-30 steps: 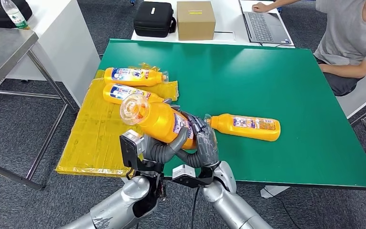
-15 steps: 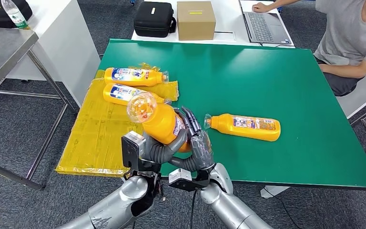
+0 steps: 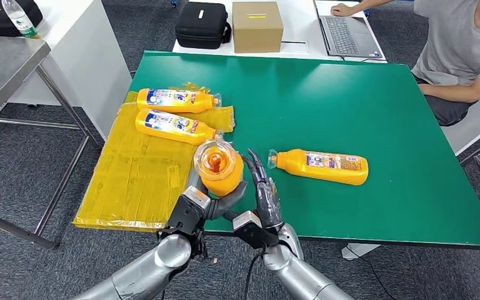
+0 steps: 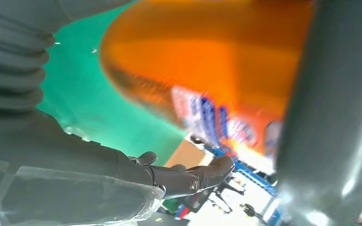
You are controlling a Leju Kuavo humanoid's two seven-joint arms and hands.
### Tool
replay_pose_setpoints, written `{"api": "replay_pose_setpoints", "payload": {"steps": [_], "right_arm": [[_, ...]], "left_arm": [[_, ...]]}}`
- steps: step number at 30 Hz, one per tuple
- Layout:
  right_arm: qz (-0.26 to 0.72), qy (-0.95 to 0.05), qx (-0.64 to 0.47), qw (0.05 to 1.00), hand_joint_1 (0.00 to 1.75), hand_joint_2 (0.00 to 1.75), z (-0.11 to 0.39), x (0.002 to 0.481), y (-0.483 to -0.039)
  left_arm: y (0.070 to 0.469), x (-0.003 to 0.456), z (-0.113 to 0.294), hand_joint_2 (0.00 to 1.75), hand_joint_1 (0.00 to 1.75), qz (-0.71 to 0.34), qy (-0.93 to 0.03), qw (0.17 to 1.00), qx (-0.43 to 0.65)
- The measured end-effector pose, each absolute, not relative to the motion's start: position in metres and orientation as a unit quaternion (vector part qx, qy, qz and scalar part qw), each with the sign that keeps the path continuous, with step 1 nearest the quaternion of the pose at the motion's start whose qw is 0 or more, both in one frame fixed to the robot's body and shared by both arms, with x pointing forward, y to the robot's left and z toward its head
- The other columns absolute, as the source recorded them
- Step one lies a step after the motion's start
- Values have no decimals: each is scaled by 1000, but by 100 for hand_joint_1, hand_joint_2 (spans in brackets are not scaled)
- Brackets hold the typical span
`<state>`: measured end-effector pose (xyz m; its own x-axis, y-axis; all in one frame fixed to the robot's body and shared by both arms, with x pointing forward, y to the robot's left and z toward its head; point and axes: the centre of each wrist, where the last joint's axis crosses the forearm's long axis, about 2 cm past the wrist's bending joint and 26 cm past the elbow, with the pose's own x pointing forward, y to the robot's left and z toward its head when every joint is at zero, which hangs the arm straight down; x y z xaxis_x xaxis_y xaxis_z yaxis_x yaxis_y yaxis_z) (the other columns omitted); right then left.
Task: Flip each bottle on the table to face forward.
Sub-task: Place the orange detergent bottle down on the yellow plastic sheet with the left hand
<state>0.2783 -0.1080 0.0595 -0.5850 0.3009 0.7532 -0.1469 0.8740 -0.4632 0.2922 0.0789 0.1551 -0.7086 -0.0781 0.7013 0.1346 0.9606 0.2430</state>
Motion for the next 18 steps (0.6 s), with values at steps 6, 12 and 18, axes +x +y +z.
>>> {"api": "replay_pose_setpoints", "payload": {"steps": [6, 12, 18], "right_arm": [[250, -845, -70, 468, 0, 0, 50, 281, -120], [246, -839, -86, 477, 0, 0, 47, 284, -128], [247, -837, -93, 480, 0, 0, 45, 284, -130]], "left_arm": [[89, 292, 149, 175, 175, -151, -917, 369, 19], [94, 294, 148, 175, 175, -146, -916, 372, 29], [95, 294, 148, 175, 175, -147, -917, 369, 34]]}}
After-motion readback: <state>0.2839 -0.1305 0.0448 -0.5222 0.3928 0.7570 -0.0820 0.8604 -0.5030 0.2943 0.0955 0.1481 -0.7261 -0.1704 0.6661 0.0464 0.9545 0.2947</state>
